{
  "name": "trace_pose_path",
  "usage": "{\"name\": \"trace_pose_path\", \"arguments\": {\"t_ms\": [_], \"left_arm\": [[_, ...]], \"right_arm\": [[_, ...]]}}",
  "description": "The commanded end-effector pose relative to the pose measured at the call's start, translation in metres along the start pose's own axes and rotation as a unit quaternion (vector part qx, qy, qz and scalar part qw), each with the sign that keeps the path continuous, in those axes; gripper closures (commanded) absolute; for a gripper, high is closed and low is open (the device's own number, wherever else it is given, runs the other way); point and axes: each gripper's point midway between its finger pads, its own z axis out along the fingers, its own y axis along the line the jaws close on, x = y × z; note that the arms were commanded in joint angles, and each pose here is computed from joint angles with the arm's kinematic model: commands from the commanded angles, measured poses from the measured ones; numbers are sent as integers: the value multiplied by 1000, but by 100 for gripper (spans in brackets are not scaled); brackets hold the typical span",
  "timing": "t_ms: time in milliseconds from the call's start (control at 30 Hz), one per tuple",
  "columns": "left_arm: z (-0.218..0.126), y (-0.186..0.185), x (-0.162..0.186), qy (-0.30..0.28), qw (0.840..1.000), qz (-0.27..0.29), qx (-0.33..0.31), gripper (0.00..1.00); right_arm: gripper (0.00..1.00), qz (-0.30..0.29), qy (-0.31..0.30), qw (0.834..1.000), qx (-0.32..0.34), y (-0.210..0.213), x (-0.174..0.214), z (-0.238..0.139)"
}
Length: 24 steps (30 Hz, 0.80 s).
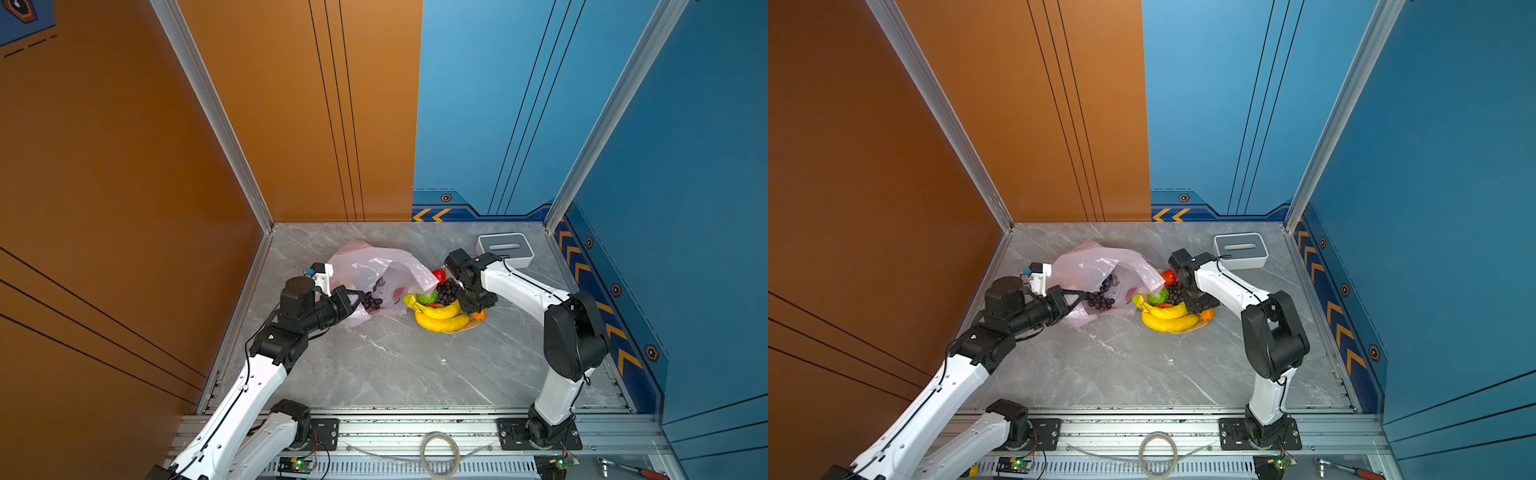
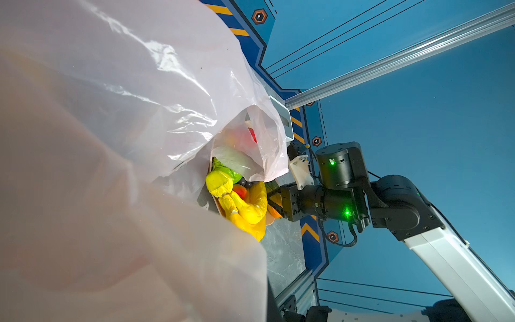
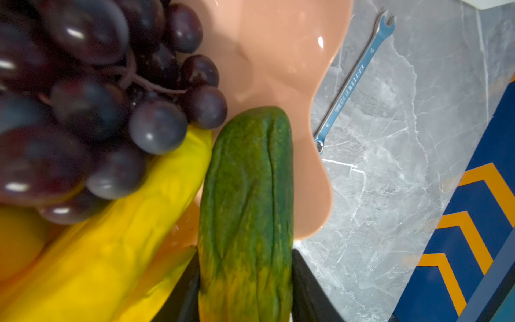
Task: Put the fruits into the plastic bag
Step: 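Close the right gripper around the papaya and lift it, then carry the papaya toward the bag mouth held by the left gripper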
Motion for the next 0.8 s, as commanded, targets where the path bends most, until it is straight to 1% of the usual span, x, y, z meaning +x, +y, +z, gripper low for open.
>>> {"name": "trace_pose_path", "arguments": {"t_ms": [0,233,433,533,633,767], "left_arm": [[-6,-10,-4,-6,1000,5,12,100],[-5,-10,-5,-6,1000,4,14,100],[-4,-11,-6,-7,1000,4,15,100],[-4,-10,-5,-6,1000,4,15,100],[-4,-11,-6,-7,1000,5,16,100],[-4,-11,-6,-7,1000,4,16,100]], "right_arm": [[66,9,-21,1000,3,-9,2,-22],[66,23,-57,998,-10,-18,-1,-58],[66,44,-101,992,-57,-21,-6,-98],[66,58,-130,985,-96,-19,-10,-123],[66,66,-162,975,-140,-16,-14,-151],[66,72,-199,954,-211,-6,-17,-186]]}}
